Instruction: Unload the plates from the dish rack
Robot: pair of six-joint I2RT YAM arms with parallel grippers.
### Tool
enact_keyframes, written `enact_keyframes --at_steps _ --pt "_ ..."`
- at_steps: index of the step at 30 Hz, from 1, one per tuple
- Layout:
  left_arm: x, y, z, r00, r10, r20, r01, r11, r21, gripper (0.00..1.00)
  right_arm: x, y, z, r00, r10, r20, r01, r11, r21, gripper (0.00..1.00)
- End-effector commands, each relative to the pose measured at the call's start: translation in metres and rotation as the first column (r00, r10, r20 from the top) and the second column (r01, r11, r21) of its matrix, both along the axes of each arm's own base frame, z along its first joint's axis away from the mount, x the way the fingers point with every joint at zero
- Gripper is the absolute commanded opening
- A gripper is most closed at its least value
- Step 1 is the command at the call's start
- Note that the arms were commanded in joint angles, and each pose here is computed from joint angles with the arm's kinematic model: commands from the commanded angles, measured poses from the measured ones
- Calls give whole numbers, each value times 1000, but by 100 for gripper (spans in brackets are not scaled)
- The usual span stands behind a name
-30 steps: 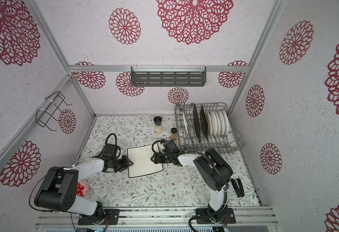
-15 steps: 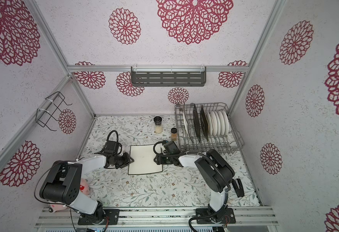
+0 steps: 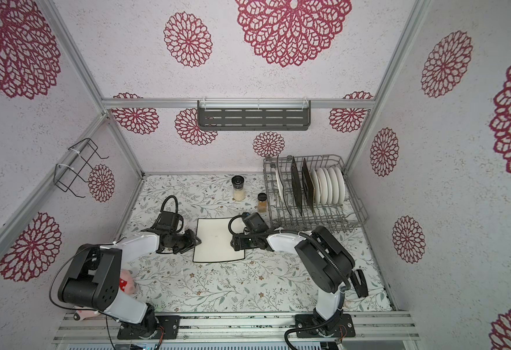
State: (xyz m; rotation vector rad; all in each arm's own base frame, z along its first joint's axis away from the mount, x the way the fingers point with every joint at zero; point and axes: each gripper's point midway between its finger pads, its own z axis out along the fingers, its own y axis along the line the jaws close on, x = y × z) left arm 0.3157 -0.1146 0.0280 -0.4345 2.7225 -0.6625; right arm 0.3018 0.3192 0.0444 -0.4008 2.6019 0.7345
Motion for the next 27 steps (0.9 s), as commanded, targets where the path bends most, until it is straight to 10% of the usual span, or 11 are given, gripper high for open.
enact_keyframes --at_steps 1,12,27 --pt "8 5 26 997 -9 77 6 999 45 43 7 -6 33 995 29 95 -26 999 -31 84" --pt "14 19 102 961 5 275 -31 995 91 49 7 -19 101 942 124 313 -105 991 -78 96" --pt "-10 14 185 851 -54 523 14 997 79 69 8 -91 186 788 25 615 97 982 -165 99"
